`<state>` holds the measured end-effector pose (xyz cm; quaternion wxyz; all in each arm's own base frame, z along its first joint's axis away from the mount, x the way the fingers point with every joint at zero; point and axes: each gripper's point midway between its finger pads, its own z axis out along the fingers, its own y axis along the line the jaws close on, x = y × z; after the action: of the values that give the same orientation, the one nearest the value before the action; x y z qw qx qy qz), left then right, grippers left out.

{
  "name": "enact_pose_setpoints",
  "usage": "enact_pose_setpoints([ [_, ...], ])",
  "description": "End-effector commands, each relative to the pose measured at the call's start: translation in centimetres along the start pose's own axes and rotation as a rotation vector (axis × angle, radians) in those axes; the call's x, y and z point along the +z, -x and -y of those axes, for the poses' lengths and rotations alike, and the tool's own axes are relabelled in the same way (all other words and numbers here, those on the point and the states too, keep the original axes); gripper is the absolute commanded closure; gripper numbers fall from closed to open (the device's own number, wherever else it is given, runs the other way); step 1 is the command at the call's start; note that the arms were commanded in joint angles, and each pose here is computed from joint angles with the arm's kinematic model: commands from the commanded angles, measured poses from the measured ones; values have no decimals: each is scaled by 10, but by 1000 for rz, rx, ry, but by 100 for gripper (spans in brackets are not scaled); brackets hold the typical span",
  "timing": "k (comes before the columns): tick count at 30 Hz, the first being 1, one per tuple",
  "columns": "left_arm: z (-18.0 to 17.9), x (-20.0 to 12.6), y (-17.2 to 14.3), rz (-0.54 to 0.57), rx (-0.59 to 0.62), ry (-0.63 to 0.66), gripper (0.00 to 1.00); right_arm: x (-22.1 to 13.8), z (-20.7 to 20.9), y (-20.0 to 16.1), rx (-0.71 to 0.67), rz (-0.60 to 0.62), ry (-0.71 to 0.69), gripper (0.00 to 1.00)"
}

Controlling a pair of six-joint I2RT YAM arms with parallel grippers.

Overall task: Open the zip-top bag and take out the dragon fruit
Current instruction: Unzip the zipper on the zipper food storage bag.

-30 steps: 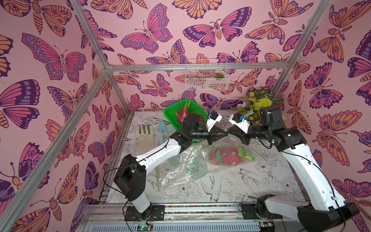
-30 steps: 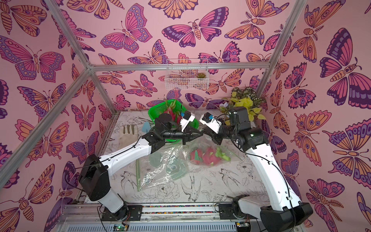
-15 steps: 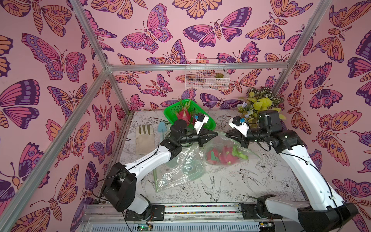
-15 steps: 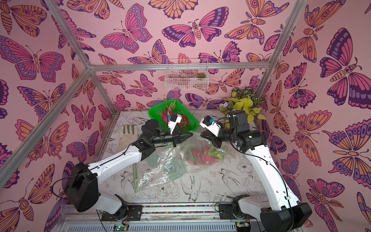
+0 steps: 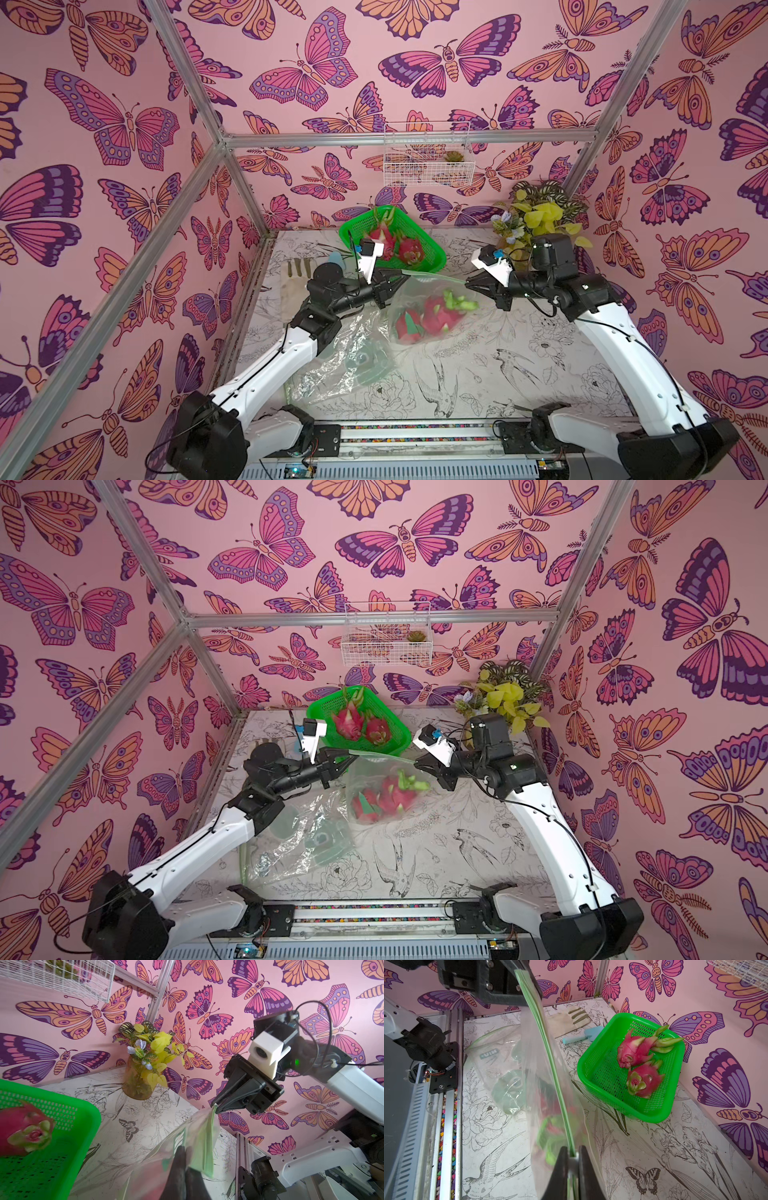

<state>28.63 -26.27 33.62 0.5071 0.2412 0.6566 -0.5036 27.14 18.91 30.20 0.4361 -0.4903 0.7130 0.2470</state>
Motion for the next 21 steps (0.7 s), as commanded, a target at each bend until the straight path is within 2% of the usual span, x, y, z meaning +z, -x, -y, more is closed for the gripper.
enact_pose_setpoints([
  [1,-15,-32,48,168,83,124,100,-1,20,-33,82,-103,-103,100],
  [8,-44,-50,49,175,59,186,100,2,26,-37,103,-66,-134,100],
  [15,-51,-53,46,166,42,189,100,-2,31,-40,109,-74,-160,100],
  [20,-33,-44,44,122,51,65,100,-7,26,-24,95,-7,-145,100],
  [21,-23,-41,42,99,68,13,90,-9,27,-20,86,7,-154,100],
])
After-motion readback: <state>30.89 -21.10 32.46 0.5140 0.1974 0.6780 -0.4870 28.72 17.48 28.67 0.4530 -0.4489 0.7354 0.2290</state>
